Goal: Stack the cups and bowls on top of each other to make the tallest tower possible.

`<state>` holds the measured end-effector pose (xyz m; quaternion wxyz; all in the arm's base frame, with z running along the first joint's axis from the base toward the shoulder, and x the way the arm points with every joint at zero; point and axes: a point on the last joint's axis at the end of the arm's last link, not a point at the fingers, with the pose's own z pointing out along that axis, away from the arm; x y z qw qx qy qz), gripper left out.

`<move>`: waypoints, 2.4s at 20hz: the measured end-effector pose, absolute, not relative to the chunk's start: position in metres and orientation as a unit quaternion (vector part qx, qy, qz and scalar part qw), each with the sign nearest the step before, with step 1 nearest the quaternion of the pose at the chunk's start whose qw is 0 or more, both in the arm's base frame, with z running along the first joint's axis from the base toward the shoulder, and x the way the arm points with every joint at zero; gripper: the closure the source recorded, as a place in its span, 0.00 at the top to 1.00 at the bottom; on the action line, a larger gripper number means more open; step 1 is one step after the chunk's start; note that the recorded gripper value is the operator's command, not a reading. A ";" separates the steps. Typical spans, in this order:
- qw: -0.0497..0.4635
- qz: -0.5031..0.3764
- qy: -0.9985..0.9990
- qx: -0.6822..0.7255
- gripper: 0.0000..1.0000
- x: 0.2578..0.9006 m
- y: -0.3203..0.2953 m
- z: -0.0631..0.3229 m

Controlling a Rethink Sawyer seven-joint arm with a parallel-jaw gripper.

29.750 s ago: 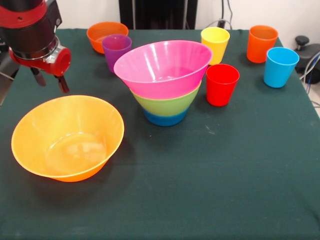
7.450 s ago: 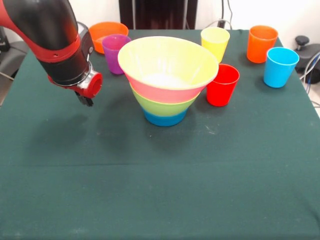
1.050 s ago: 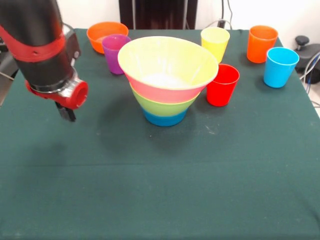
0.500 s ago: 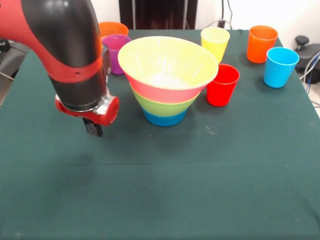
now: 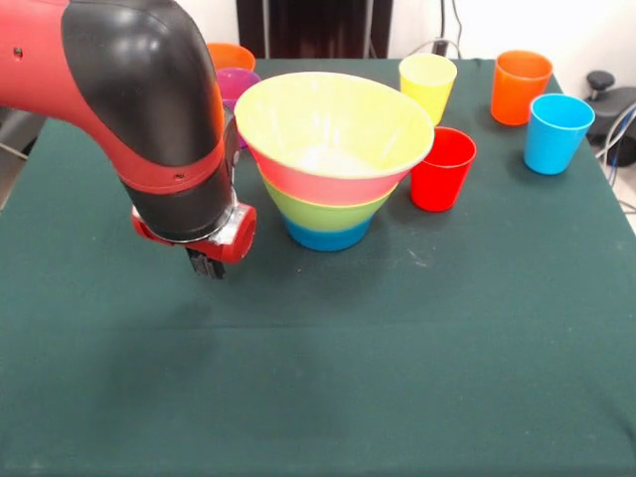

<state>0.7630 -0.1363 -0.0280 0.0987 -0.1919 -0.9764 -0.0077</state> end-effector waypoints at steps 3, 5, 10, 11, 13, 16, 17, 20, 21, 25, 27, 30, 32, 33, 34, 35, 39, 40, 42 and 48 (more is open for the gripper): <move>0.099 -0.006 -0.977 -0.190 0.00 0.764 -0.135 -0.029; 0.099 -0.005 -0.977 -0.189 0.00 0.764 -0.133 -0.029; 0.097 -0.002 -0.978 -0.184 0.00 0.766 -0.127 -0.025; 0.096 -0.001 -0.978 -0.184 0.00 0.767 -0.126 -0.024; 0.094 0.001 -0.979 -0.182 0.00 0.768 -0.123 -0.017; 0.093 0.002 -0.979 -0.181 0.00 0.768 -0.120 -0.005; 0.094 0.003 -0.979 -0.181 0.00 0.767 -0.119 0.000; 0.095 0.006 -0.978 -0.184 0.00 0.763 -0.119 0.017; 0.094 0.009 -0.978 -0.185 0.00 0.762 -0.121 0.027; 0.090 0.014 -0.978 -0.189 0.00 0.760 -0.126 0.044; 0.088 0.017 -0.978 -0.190 0.00 0.760 -0.128 0.051; 0.085 0.020 -0.978 -0.191 0.00 0.761 -0.131 0.057; 0.082 0.022 -0.978 -0.192 0.00 0.761 -0.134 0.061; 0.081 0.023 -0.978 -0.193 0.00 0.761 -0.135 0.063; 0.081 0.024 -0.978 -0.193 0.00 0.762 -0.135 0.063; 0.080 0.024 -0.978 -0.193 0.00 0.762 -0.136 0.065; 0.080 0.029 -0.977 -0.195 0.00 0.760 -0.140 0.067; 0.081 0.031 -0.977 -0.196 0.00 0.758 -0.142 0.068; 0.082 0.033 -0.976 -0.197 0.00 0.757 -0.143 0.069; 0.083 0.032 -0.975 -0.201 0.00 0.753 -0.144 0.079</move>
